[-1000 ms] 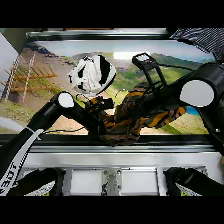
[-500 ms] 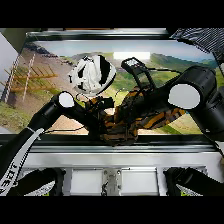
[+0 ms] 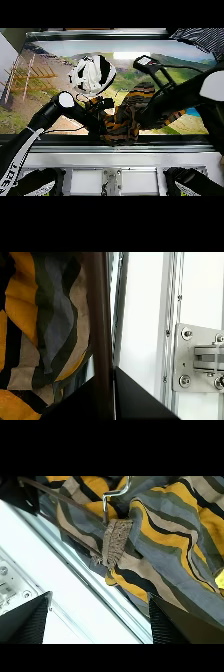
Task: Fold the clothes and pants, and hang the long-sleeved shirts on hangers.
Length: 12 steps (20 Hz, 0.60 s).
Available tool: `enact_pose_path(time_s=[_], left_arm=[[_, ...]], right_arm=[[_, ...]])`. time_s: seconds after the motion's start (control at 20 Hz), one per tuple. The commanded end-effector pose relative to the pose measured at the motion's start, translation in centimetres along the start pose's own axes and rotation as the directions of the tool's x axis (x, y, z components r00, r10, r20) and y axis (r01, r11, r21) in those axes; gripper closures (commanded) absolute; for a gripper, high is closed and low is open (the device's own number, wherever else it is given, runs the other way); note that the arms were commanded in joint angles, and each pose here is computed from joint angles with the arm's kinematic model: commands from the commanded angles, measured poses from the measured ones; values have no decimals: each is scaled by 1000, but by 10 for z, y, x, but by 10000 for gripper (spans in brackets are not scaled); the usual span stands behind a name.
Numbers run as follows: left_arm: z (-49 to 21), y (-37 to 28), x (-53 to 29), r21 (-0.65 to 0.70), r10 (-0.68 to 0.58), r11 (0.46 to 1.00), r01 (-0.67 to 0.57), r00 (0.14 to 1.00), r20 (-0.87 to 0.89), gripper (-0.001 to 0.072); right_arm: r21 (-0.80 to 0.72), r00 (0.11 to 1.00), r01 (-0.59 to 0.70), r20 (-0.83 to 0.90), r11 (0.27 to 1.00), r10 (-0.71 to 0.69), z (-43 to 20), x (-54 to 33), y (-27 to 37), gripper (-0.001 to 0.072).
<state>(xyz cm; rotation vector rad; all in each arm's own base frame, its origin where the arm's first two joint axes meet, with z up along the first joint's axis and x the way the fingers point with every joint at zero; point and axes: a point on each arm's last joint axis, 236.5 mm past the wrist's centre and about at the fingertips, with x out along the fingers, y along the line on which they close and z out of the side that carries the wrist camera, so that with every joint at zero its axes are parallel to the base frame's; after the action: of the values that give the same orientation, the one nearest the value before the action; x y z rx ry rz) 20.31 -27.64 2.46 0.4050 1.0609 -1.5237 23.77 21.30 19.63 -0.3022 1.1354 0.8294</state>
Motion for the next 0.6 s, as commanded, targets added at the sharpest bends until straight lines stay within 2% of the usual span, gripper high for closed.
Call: enact_pose_path(time_s=[0.0,0.15,0.3,0.4,0.55], left_arm=[[0,0,0,1,0,1000,0,1000,-1,698],[0,0,0,2,1,1000,-1,1000,-2,698],[0,0,0,1,0,1000,0,1000,-2,698],[0,0,0,1,0,1000,0,1000,-2,698],[0,0,0,1,0,1000,0,1000,-1,698]], right_arm=[[-44,993,-89,69,995,91,7,-14,-3,51],[-15,994,-68,91,998,69,10,-16,-13,51],[-174,993,-40,103,984,58,11,-18,-21,51],[-206,991,-36,120,978,62,7,-23,-39,52],[-190,952,-150,239,970,194,4,-34,-62,51]])
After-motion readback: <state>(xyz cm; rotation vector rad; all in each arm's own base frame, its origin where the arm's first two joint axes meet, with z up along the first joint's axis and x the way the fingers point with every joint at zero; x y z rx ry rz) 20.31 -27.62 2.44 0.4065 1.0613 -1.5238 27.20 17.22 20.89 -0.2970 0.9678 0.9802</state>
